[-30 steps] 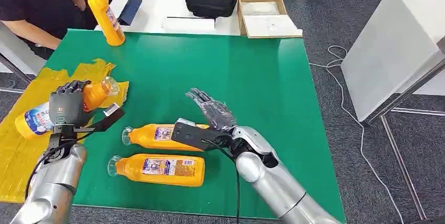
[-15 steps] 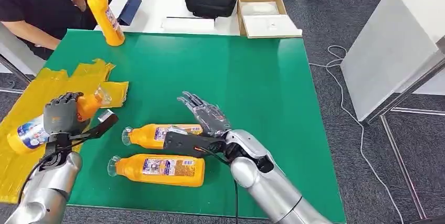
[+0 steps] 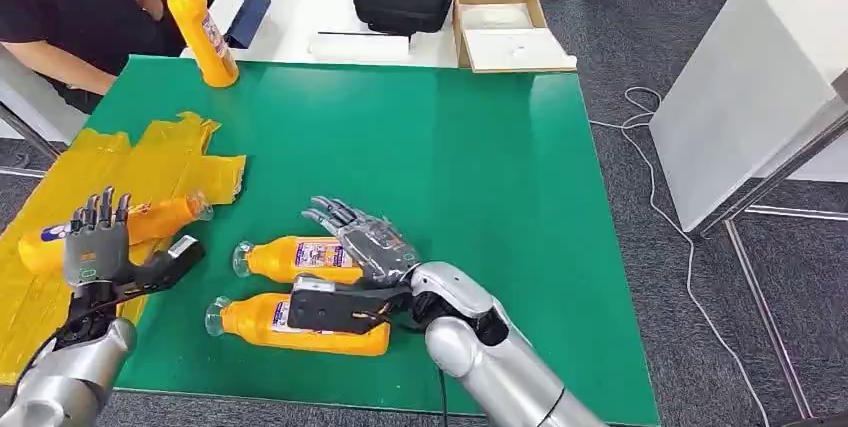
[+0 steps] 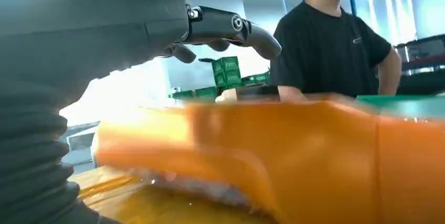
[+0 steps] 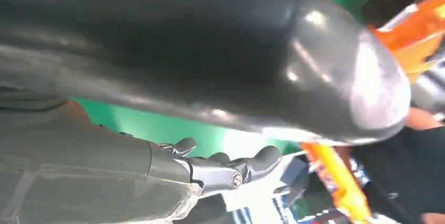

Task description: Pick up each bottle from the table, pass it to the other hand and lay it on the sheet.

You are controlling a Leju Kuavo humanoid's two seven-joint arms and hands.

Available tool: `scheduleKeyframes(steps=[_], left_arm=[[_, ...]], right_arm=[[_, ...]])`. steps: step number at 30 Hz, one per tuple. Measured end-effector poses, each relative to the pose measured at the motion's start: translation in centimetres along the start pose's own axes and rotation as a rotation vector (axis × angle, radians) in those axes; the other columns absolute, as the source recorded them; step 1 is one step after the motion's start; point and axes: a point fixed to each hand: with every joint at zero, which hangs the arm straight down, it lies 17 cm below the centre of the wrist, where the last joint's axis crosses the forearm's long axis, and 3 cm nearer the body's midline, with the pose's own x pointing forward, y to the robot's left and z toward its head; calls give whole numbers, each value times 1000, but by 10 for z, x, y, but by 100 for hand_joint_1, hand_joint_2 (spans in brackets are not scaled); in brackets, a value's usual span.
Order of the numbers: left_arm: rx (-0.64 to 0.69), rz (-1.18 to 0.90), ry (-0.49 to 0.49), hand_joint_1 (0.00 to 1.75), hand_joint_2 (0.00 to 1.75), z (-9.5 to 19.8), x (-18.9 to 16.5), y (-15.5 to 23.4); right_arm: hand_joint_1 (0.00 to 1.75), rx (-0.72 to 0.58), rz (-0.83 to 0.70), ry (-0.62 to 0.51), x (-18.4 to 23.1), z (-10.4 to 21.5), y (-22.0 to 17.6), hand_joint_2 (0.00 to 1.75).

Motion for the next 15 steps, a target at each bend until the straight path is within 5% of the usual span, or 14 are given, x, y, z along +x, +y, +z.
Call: scheduleKeyframes(steps=[15], left_arm=[[17, 76, -23, 0, 0, 24, -36, -5]], right_arm=[[0, -22, 51, -110, 52, 14, 17, 0]])
